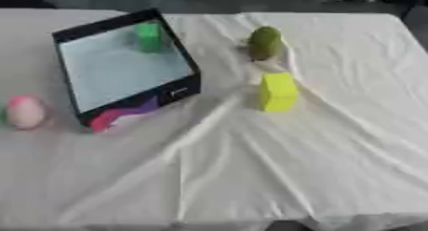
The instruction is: Pick up objects on the table and place them in the box.
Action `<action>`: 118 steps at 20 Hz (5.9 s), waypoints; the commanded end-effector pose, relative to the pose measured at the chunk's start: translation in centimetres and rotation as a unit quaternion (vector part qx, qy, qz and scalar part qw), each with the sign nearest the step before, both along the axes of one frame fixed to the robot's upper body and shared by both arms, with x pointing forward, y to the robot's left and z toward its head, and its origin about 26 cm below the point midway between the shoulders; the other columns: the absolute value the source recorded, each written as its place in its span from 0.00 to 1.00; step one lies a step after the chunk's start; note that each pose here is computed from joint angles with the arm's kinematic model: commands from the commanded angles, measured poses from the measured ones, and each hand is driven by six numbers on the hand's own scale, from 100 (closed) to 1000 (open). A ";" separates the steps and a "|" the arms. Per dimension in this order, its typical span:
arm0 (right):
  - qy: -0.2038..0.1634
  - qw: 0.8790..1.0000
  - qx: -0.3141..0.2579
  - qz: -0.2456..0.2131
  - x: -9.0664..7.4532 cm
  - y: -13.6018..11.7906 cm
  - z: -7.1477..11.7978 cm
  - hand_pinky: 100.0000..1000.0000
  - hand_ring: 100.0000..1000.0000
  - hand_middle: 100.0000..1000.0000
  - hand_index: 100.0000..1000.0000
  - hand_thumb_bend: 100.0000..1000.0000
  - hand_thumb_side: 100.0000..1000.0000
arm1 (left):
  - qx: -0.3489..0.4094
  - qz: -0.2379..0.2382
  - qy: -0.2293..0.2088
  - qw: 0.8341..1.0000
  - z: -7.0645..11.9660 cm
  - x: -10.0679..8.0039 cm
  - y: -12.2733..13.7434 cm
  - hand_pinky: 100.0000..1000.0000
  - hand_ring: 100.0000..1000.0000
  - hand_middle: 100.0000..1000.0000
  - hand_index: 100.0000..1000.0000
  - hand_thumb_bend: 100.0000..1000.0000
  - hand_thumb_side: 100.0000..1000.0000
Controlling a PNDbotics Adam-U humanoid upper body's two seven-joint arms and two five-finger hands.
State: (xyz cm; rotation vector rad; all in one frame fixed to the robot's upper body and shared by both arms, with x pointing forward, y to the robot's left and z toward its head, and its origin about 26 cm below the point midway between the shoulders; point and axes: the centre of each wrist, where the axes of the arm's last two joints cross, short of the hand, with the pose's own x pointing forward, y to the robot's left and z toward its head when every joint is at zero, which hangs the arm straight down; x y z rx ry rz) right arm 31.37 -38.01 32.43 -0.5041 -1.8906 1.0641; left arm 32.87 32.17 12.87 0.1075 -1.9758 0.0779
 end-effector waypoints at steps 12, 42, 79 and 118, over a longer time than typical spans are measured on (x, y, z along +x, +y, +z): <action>-0.030 0.999 -0.027 -0.015 -1.4 -0.4 1.7 0.98 0.87 0.83 1.00 0.00 0.00 | 0.003 0.021 -0.044 0.999 2.2 -0.5 0.7 0.76 0.81 0.74 0.73 0.00 0.75; 0.081 0.943 -0.319 0.039 -0.6 5.5 -1.7 0.97 0.91 0.86 1.00 0.21 0.18 | 0.012 0.005 -0.044 0.999 2.5 -0.3 0.0 0.76 0.82 0.74 0.73 0.00 0.76; 0.095 0.915 -0.391 0.005 3.1 7.3 -7.3 0.99 0.93 0.87 1.00 0.39 0.34 | 0.022 -0.014 -0.032 0.999 2.1 -0.3 -0.4 0.76 0.82 0.74 0.73 0.00 0.76; 0.148 0.907 -0.394 -0.028 6.9 4.2 -10.2 0.97 0.90 0.83 0.94 0.39 0.28 | 0.025 -0.024 -0.032 0.999 2.2 -0.2 -0.7 0.76 0.83 0.74 0.73 0.00 0.76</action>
